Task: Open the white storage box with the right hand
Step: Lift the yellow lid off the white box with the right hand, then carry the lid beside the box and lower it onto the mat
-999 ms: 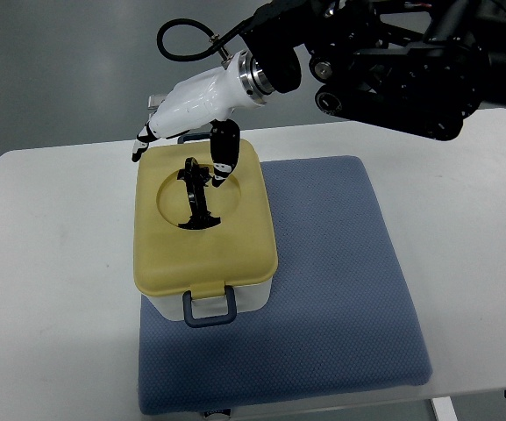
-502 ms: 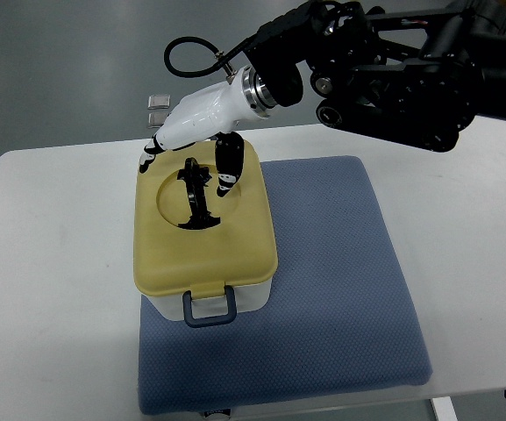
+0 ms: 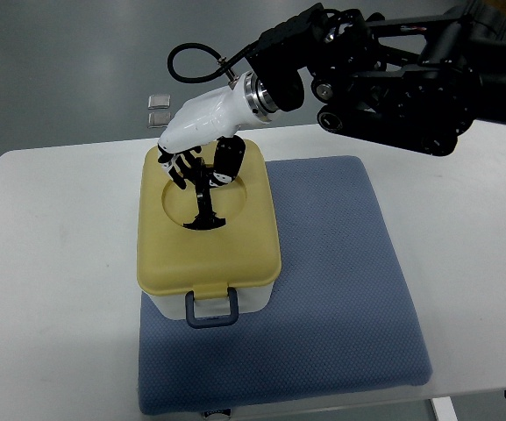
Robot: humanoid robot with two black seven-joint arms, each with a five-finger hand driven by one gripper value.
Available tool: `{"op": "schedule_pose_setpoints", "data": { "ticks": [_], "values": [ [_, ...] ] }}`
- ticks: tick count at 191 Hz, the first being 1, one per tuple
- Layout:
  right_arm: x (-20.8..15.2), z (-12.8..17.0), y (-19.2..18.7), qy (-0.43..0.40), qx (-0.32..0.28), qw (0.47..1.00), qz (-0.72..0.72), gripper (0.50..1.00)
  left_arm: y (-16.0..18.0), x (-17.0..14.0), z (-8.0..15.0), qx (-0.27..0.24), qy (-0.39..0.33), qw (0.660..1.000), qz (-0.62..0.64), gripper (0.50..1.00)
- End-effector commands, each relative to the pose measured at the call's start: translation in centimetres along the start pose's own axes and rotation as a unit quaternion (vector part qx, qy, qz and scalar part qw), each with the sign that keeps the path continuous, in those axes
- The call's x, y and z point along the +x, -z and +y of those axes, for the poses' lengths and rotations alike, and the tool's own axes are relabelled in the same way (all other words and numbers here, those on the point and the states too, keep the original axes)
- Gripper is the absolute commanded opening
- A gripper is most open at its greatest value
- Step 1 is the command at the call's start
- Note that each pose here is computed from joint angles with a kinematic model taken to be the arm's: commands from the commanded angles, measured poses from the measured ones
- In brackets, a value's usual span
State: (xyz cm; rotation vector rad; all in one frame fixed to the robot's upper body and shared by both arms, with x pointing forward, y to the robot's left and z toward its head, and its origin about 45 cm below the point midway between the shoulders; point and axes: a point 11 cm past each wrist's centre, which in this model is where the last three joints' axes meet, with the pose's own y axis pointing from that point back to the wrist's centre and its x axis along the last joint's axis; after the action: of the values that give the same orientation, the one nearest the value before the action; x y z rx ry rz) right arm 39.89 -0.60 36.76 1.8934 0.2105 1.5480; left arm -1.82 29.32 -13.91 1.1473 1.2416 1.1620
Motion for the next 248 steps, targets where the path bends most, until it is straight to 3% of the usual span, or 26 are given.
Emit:
{"op": "schedule_pose_setpoints", "data": {
  "ticks": [1, 55, 76, 112, 158, 194, 222, 248],
  "values": [
    [0.3, 0.0, 0.2, -0.001, 0.002, 1.000, 0.004, 0.500, 0.0, 0.0, 0.0, 0.000, 0.000, 1.000, 0.000, 1.000],
    [1.1, 0.5, 0.4, -0.006, 0.010, 1.000, -0.001, 0.500, 0.0, 0.1, 0.0, 0.000, -0.002, 1.000, 0.000, 1.000],
    [3.2, 2.0, 0.7, -0.007, 0.013, 1.000, 0.015, 0.500, 0.0, 0.1, 0.0, 0.000, -0.002, 1.000, 0.000, 1.000],
    [9.3, 8.2, 1.2, -0.038, 0.002, 0.999, 0.012, 0.500, 0.0, -0.1, 0.0, 0.000, 0.002, 1.000, 0.000, 1.000],
    [14.6, 19.4, 0.0, -0.136, -0.061, 0.988, 0.033, 0.500, 0.0, -0.1, 0.0, 0.000, 0.002, 1.000, 0.000, 1.000],
    [11.9, 24.3, -2.9, -0.143, -0.117, 0.983, 0.017, 0.500, 0.0, -0.2, 0.0, 0.000, 0.003, 1.000, -0.002, 1.000],
    [7.4, 25.5, -6.0, -0.100, -0.166, 0.981, -0.007, 0.500, 0.0, -0.3, 0.0, 0.000, 0.004, 1.000, -0.002, 1.000],
    [3.2, 25.0, -8.0, -0.074, -0.170, 0.981, -0.050, 0.500, 0.0, -0.2, 0.0, 0.000, 0.003, 1.000, -0.002, 1.000]
  ]
}}
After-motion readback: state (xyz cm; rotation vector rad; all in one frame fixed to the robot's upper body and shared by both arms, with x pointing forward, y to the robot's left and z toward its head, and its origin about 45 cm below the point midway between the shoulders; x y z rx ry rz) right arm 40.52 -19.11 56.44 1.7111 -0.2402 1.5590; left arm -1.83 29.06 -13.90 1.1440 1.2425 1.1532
